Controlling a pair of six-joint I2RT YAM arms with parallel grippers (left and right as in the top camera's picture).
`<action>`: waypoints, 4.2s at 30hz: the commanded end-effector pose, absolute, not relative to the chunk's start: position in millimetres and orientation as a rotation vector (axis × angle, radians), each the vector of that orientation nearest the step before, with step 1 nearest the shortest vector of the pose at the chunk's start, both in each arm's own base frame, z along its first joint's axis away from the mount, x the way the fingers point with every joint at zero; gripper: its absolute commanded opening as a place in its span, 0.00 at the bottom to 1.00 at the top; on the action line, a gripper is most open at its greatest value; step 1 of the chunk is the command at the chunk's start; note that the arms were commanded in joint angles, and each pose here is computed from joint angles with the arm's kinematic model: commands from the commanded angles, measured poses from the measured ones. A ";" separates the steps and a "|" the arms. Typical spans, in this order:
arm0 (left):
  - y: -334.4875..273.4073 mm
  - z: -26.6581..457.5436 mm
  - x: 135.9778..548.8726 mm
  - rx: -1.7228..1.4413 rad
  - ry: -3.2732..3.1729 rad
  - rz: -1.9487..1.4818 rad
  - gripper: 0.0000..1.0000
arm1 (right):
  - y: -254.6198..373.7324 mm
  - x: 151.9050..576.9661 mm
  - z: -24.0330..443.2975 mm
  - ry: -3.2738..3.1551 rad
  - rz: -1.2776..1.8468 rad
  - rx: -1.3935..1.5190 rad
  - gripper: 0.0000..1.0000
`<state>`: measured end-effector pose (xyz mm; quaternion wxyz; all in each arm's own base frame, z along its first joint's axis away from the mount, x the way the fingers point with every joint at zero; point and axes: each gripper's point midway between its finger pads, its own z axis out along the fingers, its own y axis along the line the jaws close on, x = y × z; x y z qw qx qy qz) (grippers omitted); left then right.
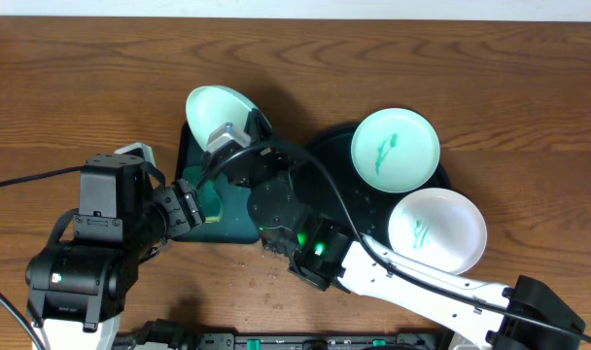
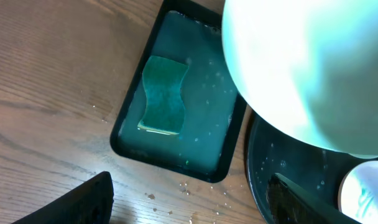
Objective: Clean dirty plates on tray and stack at the side
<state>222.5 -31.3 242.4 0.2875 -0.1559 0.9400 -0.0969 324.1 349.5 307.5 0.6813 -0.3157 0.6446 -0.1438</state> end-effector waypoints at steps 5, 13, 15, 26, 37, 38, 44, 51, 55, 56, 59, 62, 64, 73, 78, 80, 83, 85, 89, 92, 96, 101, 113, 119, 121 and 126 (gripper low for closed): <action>-30.9 243.6 222.3 -0.422 2.509 -0.261 0.80 | 313.1 342.6 287.2 1.646 -0.197 -0.398 0.01; -30.9 243.6 222.3 -0.422 2.509 -0.261 0.79 | 299.0 356.4 229.2 1.994 0.286 -0.196 0.01; -30.9 243.7 222.3 -0.421 2.508 -0.261 0.79 | 295.5 356.5 237.3 2.040 0.465 -0.160 0.01; -30.9 243.6 222.3 -0.422 2.509 -0.261 0.79 | 61.3 372.8 248.7 2.200 0.442 0.476 0.01; -30.9 243.6 222.3 -0.422 2.509 -0.261 0.79 | -190.7 276.9 157.3 2.176 -0.014 1.453 0.01; -30.9 243.6 222.3 -0.422 2.509 -0.261 0.80 | -201.5 270.5 146.7 2.176 -0.030 1.511 0.01; -30.9 243.6 222.3 -0.422 2.509 -0.261 0.79 | -217.9 259.4 85.7 2.289 -0.040 1.676 0.01; -30.9 243.6 222.3 -0.422 2.509 -0.261 0.79 | -180.4 285.7 58.4 2.494 0.220 1.475 0.01; -30.9 243.6 222.3 -0.422 2.509 -0.261 0.79 | -190.2 299.8 81.4 2.436 0.170 1.336 0.13; -30.9 243.6 222.3 -0.422 2.509 -0.261 0.80 | -196.1 300.7 87.0 2.416 0.130 1.320 0.14; -30.9 243.6 222.3 -0.422 2.509 -0.261 0.80 | -217.9 300.9 93.7 2.371 -0.026 1.303 0.20; -30.9 243.7 222.3 -0.421 2.508 -0.261 0.79 | -230.8 299.5 82.9 2.379 -0.117 1.311 0.05; -30.9 243.6 222.3 -0.422 2.509 -0.261 0.80 | -237.1 299.2 67.7 2.393 -0.152 1.341 0.01; -30.9 243.6 222.3 -0.422 2.509 -0.261 0.80 | -218.3 300.9 -4.0 2.568 -0.116 1.385 0.01; -30.9 243.7 222.3 -0.421 2.508 -0.261 0.80 | -150.5 320.2 -31.2 2.723 0.212 1.280 0.01; -31.0 243.6 222.3 -0.421 2.509 -0.262 0.79 | -116.6 334.7 -29.0 2.758 0.393 1.161 0.01; -30.9 243.6 222.3 -0.422 2.509 -0.261 0.79 | -85.2 341.8 -25.3 2.820 0.427 1.033 0.01; -30.9 243.6 222.3 -0.422 2.509 -0.261 0.79 | -78.2 340.0 -23.6 2.852 0.361 1.006 0.01; -30.9 243.6 222.3 -0.422 2.509 -0.261 0.79 | -80.4 340.6 -8.3 2.840 0.244 0.985 0.22; -30.9 243.6 222.3 -0.422 2.509 -0.261 0.79 | -74.6 350.3 24.5 2.782 0.296 0.855 0.28; -30.9 243.6 222.3 -0.422 2.509 -0.261 0.79 | -50.8 364.2 85.4 2.667 0.427 0.505 0.34; -30.9 243.6 222.3 -0.422 2.509 -0.261 0.80 | -33.7 368.2 144.4 2.521 0.407 0.316 0.41; -30.9 243.6 222.3 -0.422 2.509 -0.261 0.80 | -72.8 278.6 107.8 2.824 -0.110 0.786 0.42; -30.9 243.7 222.3 -0.421 2.508 -0.261 0.80 | -82.2 240.8 94.0 2.919 -0.276 0.882 0.48; -30.9 243.6 222.3 -0.422 2.509 -0.261 0.79 | -82.2 232.8 84.6 2.934 -0.295 0.905 0.51; -30.9 243.6 222.3 -0.422 2.509 -0.261 0.79 | -77.3 219.1 55.6 2.942 -0.281 0.972 0.54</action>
